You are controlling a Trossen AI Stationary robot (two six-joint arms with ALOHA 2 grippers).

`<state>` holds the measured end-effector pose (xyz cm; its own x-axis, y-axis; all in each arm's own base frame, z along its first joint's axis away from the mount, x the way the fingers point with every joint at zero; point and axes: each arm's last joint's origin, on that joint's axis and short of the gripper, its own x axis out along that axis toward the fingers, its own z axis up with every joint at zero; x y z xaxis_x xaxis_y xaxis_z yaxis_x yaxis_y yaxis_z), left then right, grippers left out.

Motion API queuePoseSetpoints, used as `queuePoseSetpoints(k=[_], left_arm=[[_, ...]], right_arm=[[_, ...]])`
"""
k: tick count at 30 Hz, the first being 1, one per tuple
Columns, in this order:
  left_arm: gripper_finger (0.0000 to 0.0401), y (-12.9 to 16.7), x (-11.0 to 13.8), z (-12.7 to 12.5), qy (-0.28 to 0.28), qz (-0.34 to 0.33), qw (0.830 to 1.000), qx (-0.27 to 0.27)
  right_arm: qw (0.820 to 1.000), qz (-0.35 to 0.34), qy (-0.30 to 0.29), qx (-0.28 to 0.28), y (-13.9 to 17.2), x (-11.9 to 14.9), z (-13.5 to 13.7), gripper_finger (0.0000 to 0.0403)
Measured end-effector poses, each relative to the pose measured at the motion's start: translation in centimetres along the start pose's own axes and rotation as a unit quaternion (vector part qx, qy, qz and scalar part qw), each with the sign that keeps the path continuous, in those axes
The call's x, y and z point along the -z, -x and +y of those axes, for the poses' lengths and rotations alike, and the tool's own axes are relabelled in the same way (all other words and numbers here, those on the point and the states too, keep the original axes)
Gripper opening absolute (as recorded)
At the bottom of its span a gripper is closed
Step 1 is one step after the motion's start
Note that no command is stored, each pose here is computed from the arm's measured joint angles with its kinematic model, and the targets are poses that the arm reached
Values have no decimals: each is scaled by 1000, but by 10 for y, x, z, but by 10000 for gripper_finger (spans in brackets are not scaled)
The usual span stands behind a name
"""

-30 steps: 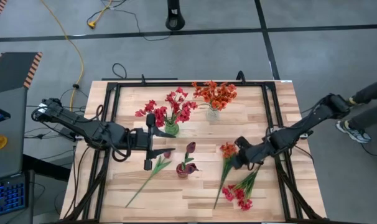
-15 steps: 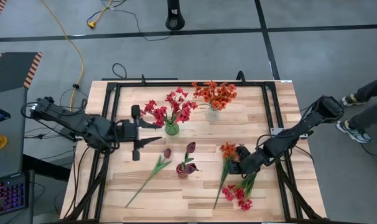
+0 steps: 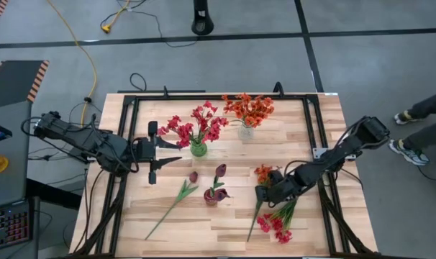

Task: Sort flowers into vase by color
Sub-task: Put the orange flowers into the transparent vase

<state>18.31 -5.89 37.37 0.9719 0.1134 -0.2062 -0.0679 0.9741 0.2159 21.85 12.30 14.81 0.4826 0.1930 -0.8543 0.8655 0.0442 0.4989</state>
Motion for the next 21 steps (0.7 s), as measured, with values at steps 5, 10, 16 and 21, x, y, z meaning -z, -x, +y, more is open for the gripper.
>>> queuePoseSetpoints(k=[5, 10, 16, 21], left_arm=[[128, 0, 2, 0, -3, 5, 1000, 1], [128, 0, 2, -1, -5, 8, 1000, 1], [128, 0, 4, -1, -9, 16, 1000, 2], [128, 0, 4, -1, -10, 17, 1000, 2]], right_arm=[[1000, -8, -1, 8, -8, -1, 7, 172], [1000, -14, -5, 20, -17, 1, 9, 172], [999, -24, -11, 34, -26, 1, 11, 172], [999, -29, -15, 40, -31, -1, 11, 172]])
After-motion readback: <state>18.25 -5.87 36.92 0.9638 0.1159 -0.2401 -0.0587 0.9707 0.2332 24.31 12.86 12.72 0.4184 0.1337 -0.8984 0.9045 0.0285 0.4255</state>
